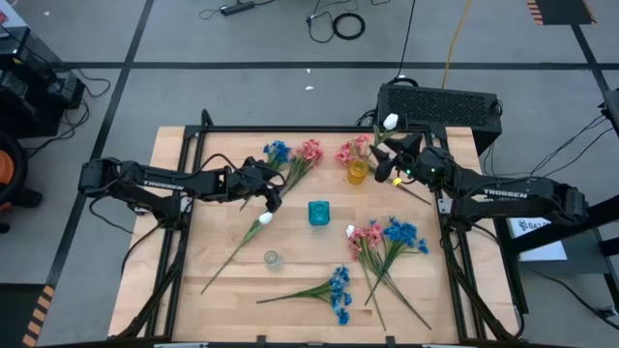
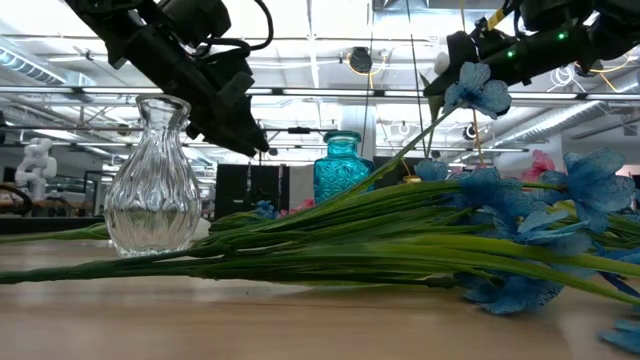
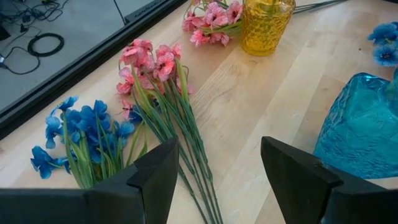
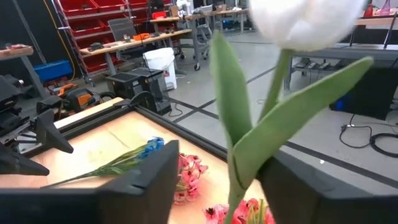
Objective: Sort flowers into vase by color
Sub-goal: Put the top white tulip into the yellow vase
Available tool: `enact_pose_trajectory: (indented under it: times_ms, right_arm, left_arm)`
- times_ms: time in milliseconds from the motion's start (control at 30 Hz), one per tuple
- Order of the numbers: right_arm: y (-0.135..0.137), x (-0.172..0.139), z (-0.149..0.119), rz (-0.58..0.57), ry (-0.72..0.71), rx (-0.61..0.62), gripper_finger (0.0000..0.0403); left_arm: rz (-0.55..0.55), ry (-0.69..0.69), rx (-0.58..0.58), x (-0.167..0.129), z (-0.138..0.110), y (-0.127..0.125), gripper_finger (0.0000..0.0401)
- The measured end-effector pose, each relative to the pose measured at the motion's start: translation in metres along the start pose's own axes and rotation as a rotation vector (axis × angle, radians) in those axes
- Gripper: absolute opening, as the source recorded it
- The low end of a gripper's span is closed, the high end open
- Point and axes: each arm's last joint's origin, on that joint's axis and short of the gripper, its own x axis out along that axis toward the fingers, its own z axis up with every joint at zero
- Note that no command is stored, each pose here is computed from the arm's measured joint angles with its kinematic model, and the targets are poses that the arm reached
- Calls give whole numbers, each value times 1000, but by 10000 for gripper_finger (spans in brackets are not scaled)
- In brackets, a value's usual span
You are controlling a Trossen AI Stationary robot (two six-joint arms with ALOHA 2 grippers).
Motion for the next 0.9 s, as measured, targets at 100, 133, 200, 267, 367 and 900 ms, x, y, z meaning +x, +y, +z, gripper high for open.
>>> enact_pose_trajectory:
  times_ms: [100, 133, 200, 267, 367, 900]
  right_arm:
    - [0, 0, 0, 3, 2, 0, 255]
    - [0, -1, 0, 4, 2, 1, 265]
    - [0, -2, 0, 5, 5, 12, 287]
    - [-1, -3, 0, 3, 11, 11, 306]
    - [-2, -6, 1, -3, 17, 8, 330]
    - [-5, -14, 4, -3, 17, 5, 353]
  left_arm:
    - [1, 2, 1, 0, 0, 0, 235]
    - [1, 3, 1, 0, 0, 0, 235]
    - [1, 4, 1, 0, 0, 0, 235]
    - [1, 4, 2, 0, 0, 0, 235]
    - [1, 4, 3, 0, 0, 0, 235]
    - [1, 4, 3, 0, 0, 0, 235]
